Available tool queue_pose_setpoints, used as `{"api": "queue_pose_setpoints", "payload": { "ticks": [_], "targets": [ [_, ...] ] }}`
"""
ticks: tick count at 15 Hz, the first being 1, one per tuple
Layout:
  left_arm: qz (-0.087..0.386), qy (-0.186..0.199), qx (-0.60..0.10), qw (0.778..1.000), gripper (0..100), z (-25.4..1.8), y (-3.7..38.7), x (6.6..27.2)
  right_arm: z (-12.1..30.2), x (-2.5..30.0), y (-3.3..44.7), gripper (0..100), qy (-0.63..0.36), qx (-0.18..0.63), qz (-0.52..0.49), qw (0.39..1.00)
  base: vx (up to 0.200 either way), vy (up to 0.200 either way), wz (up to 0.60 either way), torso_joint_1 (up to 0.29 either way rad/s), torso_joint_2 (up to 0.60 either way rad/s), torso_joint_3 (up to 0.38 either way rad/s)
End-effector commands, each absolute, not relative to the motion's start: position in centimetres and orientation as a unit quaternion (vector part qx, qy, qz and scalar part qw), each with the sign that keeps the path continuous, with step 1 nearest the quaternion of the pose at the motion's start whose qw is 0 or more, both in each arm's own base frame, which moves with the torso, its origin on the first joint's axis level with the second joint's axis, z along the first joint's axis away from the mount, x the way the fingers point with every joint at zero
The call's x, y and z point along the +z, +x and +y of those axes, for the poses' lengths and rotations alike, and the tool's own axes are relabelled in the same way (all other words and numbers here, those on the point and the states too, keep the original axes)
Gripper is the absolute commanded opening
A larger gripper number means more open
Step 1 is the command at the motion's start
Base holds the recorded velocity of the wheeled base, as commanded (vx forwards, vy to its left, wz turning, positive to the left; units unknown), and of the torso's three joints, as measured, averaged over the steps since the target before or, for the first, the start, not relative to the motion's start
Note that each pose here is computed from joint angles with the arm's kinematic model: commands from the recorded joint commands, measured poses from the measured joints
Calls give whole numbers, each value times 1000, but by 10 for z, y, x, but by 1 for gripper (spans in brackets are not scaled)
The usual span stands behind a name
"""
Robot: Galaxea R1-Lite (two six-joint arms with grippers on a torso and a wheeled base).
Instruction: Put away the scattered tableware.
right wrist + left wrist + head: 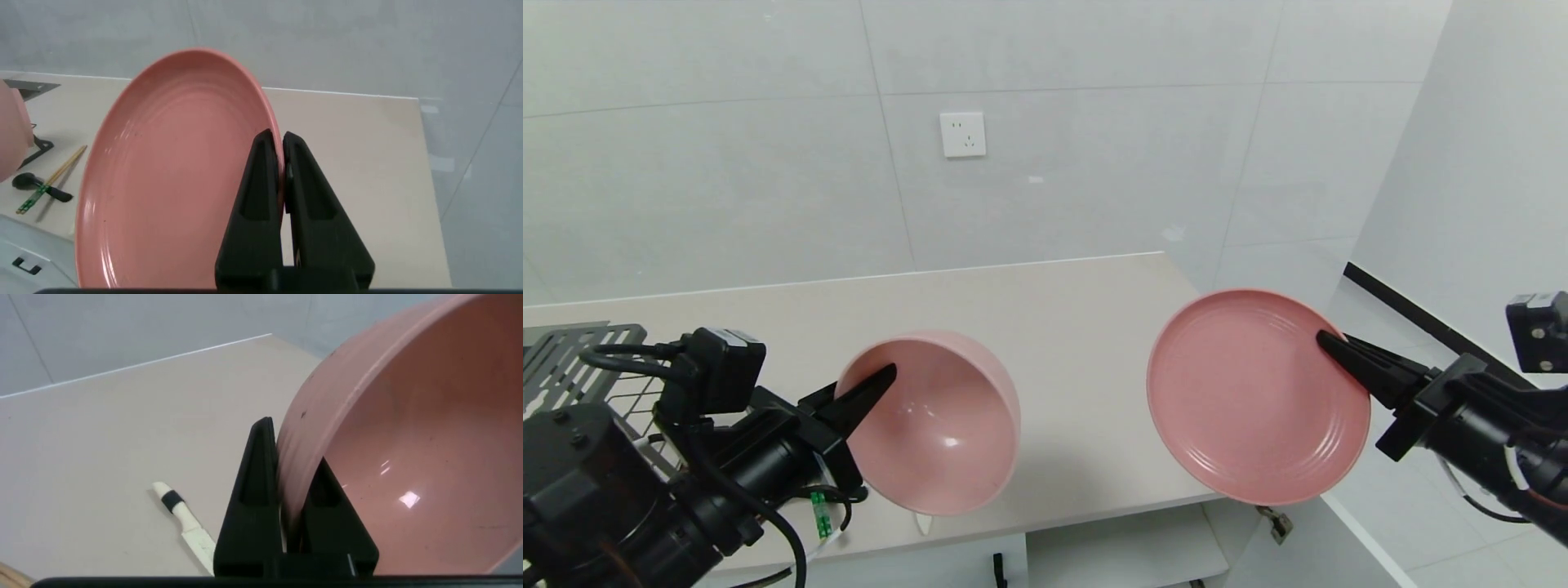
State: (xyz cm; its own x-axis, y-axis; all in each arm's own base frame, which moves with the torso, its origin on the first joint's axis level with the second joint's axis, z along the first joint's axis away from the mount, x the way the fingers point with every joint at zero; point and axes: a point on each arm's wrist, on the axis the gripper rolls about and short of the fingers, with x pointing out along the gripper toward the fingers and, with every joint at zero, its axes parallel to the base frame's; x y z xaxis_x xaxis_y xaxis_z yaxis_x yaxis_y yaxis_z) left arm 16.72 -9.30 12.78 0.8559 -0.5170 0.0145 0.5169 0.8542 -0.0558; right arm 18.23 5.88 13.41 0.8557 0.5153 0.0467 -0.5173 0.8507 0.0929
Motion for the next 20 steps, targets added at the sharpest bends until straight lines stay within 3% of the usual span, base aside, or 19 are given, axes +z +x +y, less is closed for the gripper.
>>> {"api": "queue_pose_setpoints", "payload": {
  "ticks": [1, 6, 11, 20],
  "targets": [
    [-1, -29, -269, 963, 0, -93, 167, 128, 59, 134, 183, 0, 51, 270, -10, 962, 0, 0, 0, 0, 0, 0],
    [-4, -29, -270, 962, 0, -93, 166, 129, 59, 135, 183, 0, 51, 270, -13, 961, -120, 0, 0, 5, -1, 3],
    [-1, -25, -273, 962, 0, -93, 164, 128, 60, 134, 182, 0, 35, 271, -14, 962, 0, 0, 0, -10, 25, 14],
    [-6, -27, -288, 957, 0, -96, 158, 130, 61, 132, 181, 0, 33, 274, -11, 961, 0, 0, 0, -173, 363, 181]
  ]
}}
